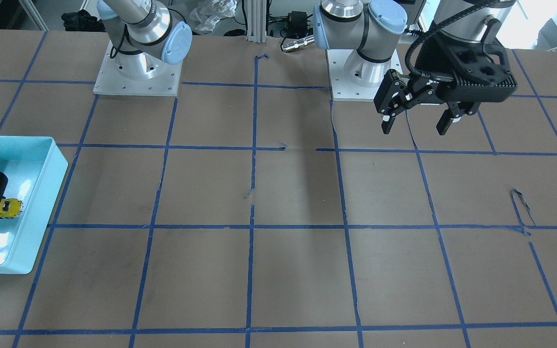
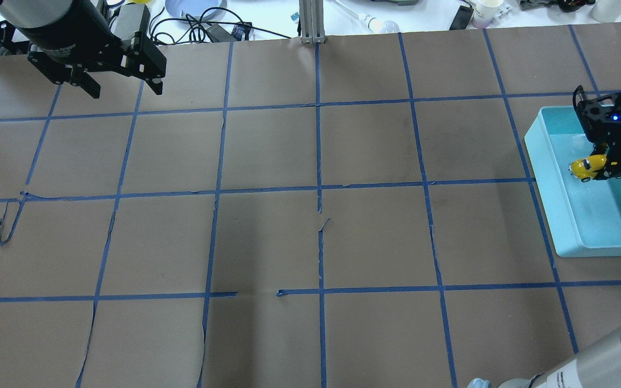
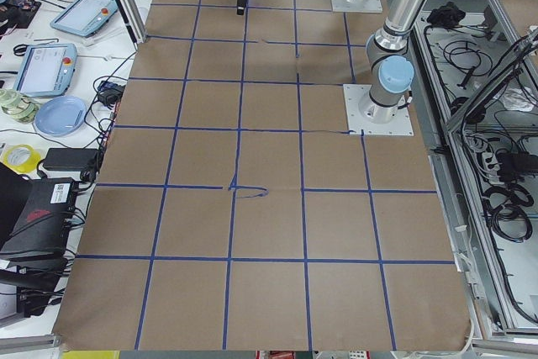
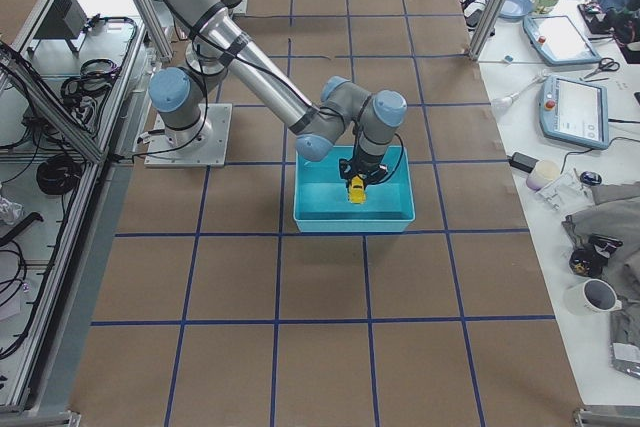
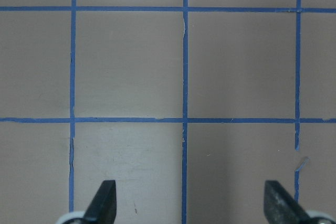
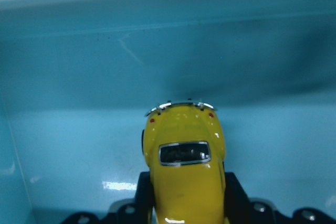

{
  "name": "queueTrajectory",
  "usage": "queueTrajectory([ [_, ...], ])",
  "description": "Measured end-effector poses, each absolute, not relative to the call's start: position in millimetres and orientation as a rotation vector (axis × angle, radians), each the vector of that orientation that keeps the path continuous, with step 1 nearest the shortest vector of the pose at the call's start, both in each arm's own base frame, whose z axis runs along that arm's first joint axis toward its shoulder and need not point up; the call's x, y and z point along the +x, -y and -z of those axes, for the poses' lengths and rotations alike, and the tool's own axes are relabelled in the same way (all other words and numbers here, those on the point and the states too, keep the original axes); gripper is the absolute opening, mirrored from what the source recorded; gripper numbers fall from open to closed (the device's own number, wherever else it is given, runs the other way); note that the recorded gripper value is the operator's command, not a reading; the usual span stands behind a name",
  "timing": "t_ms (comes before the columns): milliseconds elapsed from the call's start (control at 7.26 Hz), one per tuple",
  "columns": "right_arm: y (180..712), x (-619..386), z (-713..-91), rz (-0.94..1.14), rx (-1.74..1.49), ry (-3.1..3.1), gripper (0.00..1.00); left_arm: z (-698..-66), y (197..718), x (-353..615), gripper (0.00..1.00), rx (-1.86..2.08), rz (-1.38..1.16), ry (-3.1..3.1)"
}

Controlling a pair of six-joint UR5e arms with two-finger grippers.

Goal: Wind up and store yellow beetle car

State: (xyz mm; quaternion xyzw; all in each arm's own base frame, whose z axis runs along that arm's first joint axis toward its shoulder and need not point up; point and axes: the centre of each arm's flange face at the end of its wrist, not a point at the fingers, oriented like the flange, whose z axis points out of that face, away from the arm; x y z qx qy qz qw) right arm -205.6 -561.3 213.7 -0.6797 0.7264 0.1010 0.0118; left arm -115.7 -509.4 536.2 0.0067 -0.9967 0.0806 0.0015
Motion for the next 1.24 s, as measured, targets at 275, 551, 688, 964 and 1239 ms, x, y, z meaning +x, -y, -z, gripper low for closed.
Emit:
queueTrajectory([
  [275,560.8,-204.0,-209.5,-0.291,-2.108,-2.271,1.0,-536.1,509.4,-115.7,1.0,0.021,-0.252,3.128],
  [551,563.9,-200.1,-232.2,-0.211,-2.067,-2.356,1.0,-536.1,509.4,-115.5,1.0,0.022,-0.252,3.129],
  [688,561.8,-196.4,-258.4,-0.182,-2.037,-2.434,1.0,-536.2,509.4,-115.4,1.0,0.022,-0.253,3.128],
  [964,548.3,-180.6,-327.5,-0.089,-1.858,-2.664,1.0,-536.3,509.6,-115.0,1.0,0.024,-0.254,3.128],
  [1239,538.5,-160.0,-388.9,-0.027,-1.405,-2.883,1.0,-536.3,509.7,-114.8,1.0,0.024,-0.254,3.127],
])
